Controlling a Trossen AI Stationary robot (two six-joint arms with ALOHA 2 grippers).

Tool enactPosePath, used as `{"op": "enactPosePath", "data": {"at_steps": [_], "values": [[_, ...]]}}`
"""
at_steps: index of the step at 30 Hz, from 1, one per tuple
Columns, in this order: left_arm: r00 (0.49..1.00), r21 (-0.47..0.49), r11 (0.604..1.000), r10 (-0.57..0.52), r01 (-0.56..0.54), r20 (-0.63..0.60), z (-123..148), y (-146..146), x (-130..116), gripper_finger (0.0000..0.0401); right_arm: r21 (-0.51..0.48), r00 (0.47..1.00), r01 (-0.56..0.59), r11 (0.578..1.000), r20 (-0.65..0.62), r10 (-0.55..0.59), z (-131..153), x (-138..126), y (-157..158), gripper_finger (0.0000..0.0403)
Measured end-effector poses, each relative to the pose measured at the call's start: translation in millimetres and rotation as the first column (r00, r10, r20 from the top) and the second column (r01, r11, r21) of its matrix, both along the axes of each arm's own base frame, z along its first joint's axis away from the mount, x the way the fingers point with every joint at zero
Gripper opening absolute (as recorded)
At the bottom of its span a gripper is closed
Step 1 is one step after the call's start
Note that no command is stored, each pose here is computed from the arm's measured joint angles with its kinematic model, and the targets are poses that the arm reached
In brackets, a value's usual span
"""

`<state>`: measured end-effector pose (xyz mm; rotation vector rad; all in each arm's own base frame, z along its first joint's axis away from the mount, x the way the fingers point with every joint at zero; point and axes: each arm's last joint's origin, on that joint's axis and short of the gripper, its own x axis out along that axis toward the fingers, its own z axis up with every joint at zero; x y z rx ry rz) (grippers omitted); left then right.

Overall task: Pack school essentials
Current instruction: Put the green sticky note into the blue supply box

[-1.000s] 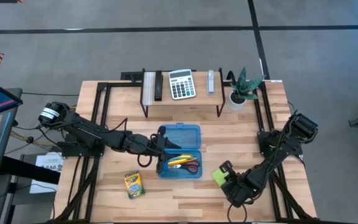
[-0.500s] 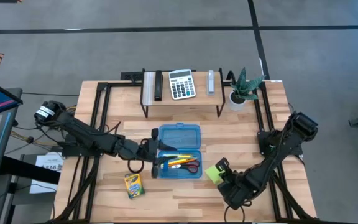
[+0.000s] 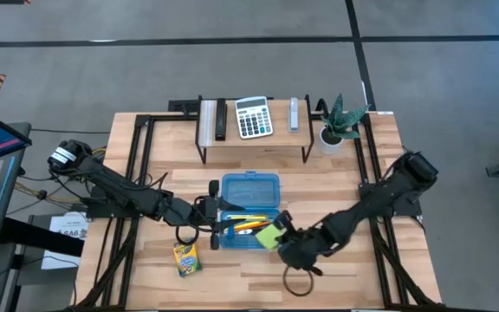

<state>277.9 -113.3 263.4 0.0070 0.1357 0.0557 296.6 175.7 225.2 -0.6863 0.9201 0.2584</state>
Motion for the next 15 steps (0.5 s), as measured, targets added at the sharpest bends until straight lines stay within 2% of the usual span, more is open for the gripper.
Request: {"op": "enactPosePath", "data": {"at_steps": [8,11,15], "values": [[1.000,0.003,1.000,0.001,-0.001,-0.014,-1,0,0,0.0118,-0.031,0.994,0.088,0.996,-0.069,-0.090,-38,29,-22,0.0019],[1.000,0.004,1.000,0.000,0.000,-0.018,-2,0,0,0.0118,0.026,0.992,0.089,0.996,-0.094,-0.086,-44,36,-27,0.0031],[1.000,0.000,1.000,0.001,-0.001,-0.024,-2,0,0,0.0118,0.093,0.990,0.078,0.993,-0.123,-0.066,-47,40,-31,0.0069]]}}
